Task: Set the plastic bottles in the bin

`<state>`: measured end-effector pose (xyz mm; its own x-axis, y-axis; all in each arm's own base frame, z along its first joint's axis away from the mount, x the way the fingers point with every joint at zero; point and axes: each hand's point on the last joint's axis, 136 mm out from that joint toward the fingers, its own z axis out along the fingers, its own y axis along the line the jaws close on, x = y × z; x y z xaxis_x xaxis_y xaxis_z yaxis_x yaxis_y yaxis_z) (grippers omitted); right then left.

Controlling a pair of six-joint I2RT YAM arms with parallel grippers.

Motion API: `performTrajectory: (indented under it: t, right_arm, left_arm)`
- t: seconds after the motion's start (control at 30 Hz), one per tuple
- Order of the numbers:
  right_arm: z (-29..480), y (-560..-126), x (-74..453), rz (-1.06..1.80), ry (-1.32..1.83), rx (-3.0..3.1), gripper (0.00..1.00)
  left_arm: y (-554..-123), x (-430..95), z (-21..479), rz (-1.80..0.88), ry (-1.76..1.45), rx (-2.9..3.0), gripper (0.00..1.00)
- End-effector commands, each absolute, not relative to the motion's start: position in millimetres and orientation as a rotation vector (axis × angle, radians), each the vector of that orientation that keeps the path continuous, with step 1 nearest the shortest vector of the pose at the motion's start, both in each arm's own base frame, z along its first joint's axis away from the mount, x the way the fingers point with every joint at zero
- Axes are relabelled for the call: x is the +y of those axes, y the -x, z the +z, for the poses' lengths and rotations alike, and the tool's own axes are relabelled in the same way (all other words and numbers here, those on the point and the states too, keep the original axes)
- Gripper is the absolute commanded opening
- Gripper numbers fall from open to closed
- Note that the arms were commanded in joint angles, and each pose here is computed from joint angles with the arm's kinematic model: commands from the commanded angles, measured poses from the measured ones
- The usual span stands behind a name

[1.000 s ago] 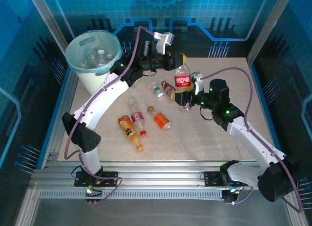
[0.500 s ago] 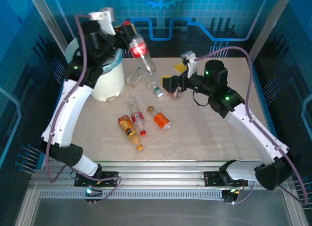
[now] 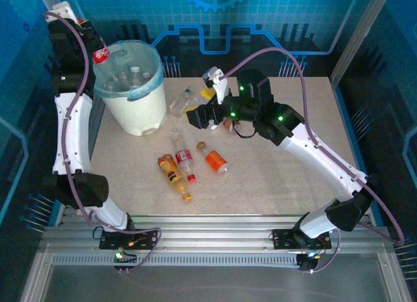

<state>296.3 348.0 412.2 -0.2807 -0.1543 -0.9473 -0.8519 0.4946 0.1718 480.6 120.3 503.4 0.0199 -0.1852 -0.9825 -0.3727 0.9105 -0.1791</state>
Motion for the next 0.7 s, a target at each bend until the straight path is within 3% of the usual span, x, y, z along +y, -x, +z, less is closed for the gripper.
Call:
performTrajectory:
  t: [0.0, 0.27, 0.67]
  right_arm:
    - [406, -294, 342, 0.809, 0.871, 1.775, 0.91]
    - [389, -295, 330, 0.744, 0.849, 1.831, 0.90]
    - [377, -288, 322, 0.754, 0.813, 1.873, 0.88]
  left_arm:
    - [-491, 134, 496, 0.266, 0.389, 1.539, 0.00]
    - [-526, 115, 413, 0.233, 0.195, 1.634, 0.00]
    - [-541, 98, 313, 0.029, 0.240, 1.842, 0.00]
